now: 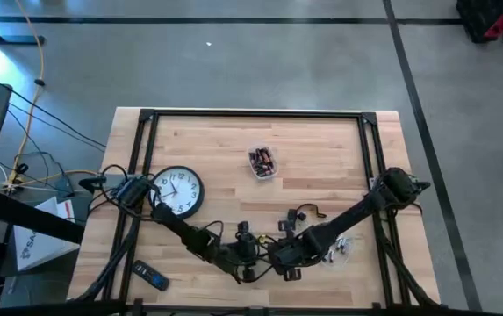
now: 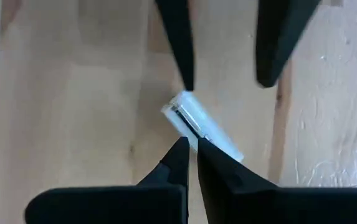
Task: Insert battery
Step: Insert the silver battery into the battery holder
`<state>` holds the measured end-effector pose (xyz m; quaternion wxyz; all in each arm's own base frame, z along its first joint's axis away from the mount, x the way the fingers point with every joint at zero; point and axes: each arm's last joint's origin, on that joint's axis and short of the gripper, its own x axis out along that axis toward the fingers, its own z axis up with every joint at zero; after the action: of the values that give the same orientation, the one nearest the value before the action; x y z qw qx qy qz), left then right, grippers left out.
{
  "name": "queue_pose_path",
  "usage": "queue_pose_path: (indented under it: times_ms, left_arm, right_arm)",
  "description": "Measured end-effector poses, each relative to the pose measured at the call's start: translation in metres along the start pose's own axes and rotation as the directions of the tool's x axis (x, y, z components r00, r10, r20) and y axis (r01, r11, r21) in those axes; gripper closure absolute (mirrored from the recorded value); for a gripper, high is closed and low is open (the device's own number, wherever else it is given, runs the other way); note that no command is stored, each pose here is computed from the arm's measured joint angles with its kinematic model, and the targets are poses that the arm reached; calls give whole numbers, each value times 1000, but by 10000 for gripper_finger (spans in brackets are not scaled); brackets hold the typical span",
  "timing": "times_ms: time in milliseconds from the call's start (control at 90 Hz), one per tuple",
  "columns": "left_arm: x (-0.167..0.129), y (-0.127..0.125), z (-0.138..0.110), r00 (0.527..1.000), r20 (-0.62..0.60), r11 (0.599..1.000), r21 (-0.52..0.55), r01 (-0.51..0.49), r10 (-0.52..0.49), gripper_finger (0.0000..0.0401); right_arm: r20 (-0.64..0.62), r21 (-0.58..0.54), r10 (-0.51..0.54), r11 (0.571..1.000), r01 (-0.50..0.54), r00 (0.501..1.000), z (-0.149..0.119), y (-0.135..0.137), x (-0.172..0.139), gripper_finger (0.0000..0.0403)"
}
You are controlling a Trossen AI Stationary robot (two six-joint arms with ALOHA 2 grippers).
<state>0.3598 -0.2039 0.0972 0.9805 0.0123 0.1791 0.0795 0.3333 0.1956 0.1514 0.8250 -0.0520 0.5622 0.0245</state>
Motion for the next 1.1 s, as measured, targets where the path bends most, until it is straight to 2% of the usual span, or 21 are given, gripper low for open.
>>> queue_pose_path:
  times_ms: [256, 389, 556, 689, 822, 956, 1100]
  left_arm:
    - [0, 0, -1, 1000, -10, 1000, -4, 10, -10, 268]
    - [1, 0, -1, 999, -16, 1000, -14, 28, -28, 268]
    - [2, 2, -1, 999, -21, 999, -17, 39, -39, 268]
    - [5, 5, 0, 999, -20, 999, -22, 26, -26, 268]
    - [13, 16, 2, 999, -31, 998, -54, 28, -30, 268]
    - [21, 23, -2, 996, -65, 995, -78, 58, -63, 268]
    - [21, 23, -4, 995, -73, 995, -85, 60, -66, 268]
  right_arm:
    - [-51, -11, -19, 1000, 18, 999, 2, 2, -9, 403]
    - [-178, -28, -78, 997, 74, 981, -5, 4, -25, 403]
    - [-356, -34, -153, 988, 150, 922, -26, 14, -55, 403]
    - [-395, 11, -192, 977, 213, 899, -48, 21, -85, 403]
    - [-356, 137, -172, 963, 234, 919, -69, 20, -103, 403]
    - [-338, 239, -143, 943, 231, 930, -90, 13, -96, 403]
    - [-358, 265, -74, 948, 177, 931, -107, 9, -73, 403]
